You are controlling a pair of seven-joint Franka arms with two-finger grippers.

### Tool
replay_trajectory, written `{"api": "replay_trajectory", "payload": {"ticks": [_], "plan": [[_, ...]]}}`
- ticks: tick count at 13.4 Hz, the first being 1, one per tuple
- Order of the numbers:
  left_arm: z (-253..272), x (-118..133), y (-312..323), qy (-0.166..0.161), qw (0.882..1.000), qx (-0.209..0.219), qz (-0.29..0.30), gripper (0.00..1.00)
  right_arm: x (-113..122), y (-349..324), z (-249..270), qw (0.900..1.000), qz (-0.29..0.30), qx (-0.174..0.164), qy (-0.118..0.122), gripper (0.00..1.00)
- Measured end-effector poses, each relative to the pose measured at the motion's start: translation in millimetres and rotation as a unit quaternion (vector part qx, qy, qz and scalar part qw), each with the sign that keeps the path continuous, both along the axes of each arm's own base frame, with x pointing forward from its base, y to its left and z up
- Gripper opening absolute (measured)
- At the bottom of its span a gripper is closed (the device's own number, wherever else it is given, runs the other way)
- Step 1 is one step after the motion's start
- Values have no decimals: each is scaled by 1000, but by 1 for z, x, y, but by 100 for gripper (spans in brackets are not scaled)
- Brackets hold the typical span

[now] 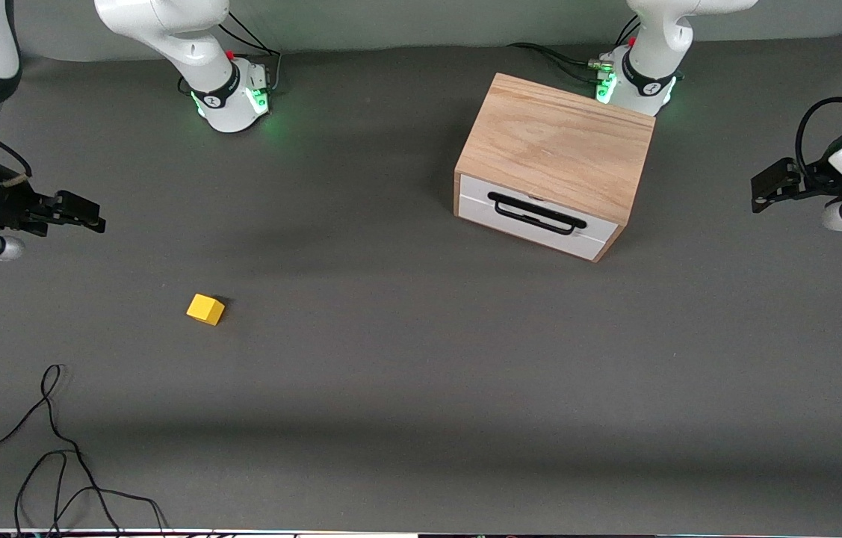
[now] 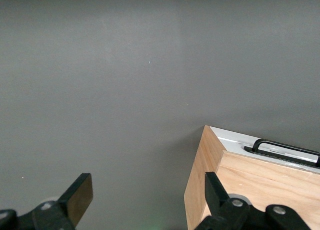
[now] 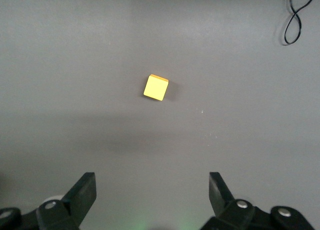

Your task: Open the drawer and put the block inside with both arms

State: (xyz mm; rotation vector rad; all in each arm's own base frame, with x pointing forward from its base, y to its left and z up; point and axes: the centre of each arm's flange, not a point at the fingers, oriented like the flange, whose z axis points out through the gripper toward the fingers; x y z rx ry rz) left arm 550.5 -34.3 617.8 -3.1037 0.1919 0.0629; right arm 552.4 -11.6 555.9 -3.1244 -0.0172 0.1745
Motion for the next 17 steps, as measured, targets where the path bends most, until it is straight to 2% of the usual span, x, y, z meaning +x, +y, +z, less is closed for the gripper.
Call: {"api": "replay_trajectory", "payload": {"ticks": [3,7,9,11,12,14,16,17], "plan": [[1,0,-12,-3,1000,-2,-12,100,7,0,-13,1000,0,-1,4,100],[0,-7,-70,-4,999,-12,-42,100,13,0,-21,1000,-1,-2,4,100],[-4,-11,-103,-1,1000,-24,3,100,13,0,-22,1000,-1,-2,4,100],[-12,-18,-147,1,997,-19,76,100,14,0,-22,1000,-1,-2,4,100],[-18,-21,-171,-1,992,-17,125,100,14,-1,-24,1000,-1,-3,5,100],[-29,-27,-215,-9,974,-17,226,100,16,0,-29,1000,-1,-3,9,100],[-39,-30,-240,-13,950,-18,312,100,17,0,-31,1000,-1,-3,10,100],[-42,-29,-247,-14,931,-18,365,100,17,0,-31,1000,-1,-3,10,100]]}}
